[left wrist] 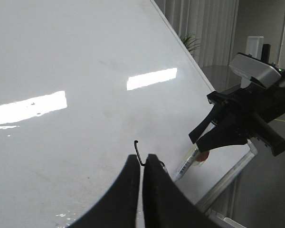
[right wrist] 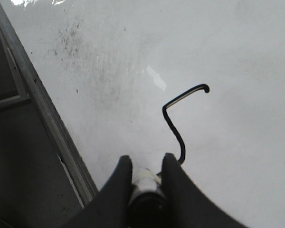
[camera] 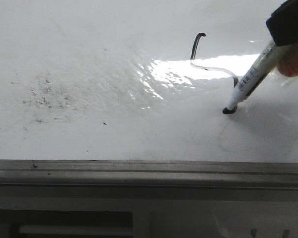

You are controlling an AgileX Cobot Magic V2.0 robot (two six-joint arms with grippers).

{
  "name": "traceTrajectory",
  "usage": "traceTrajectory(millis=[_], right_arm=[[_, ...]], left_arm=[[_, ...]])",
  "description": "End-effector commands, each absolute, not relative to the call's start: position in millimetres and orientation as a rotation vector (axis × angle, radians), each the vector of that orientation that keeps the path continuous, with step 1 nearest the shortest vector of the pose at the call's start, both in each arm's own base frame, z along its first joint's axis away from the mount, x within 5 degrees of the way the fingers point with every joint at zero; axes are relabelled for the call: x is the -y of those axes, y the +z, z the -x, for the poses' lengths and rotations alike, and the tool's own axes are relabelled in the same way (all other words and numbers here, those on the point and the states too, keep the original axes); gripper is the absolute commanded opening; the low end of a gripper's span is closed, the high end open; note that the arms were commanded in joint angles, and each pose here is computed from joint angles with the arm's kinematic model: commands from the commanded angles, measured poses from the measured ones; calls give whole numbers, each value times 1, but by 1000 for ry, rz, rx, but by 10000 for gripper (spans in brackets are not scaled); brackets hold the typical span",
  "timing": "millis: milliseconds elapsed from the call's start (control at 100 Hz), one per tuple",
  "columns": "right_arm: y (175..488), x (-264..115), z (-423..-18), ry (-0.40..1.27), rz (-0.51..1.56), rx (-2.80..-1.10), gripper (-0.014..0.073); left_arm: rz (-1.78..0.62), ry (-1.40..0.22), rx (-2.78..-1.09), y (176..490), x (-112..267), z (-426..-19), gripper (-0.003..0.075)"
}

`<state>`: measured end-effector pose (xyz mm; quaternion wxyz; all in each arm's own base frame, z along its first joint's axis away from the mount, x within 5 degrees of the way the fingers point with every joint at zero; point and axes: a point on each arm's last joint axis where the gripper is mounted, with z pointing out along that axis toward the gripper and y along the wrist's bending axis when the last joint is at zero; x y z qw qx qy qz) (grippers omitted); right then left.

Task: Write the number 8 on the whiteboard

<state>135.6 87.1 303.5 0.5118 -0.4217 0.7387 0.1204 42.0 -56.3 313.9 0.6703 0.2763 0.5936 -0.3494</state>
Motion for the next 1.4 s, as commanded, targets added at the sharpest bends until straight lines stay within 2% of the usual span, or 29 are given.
traceTrajectory(millis=[0,380,1090,1200,1390], right_arm=[[318,-86,-149,192,964,-1707,-43],[349,-87,-167,119,862,-1613,-43],[355,-90,-183,88,823,-1603,-43],[360,-92,-171,149,885,-1607,-43],[377,-89,-121,325,1001,-1552,-43]], left_arm=[[-564,-788,-1311,325,54,-44,-20],[-564,-788,-1311,325,54,-44,-20],[-566,-788,-1311,325,54,-44,-20],[-566,-788,-1311,325,54,-44,-20],[-580,-794,-1318,324,55,-43,-20]])
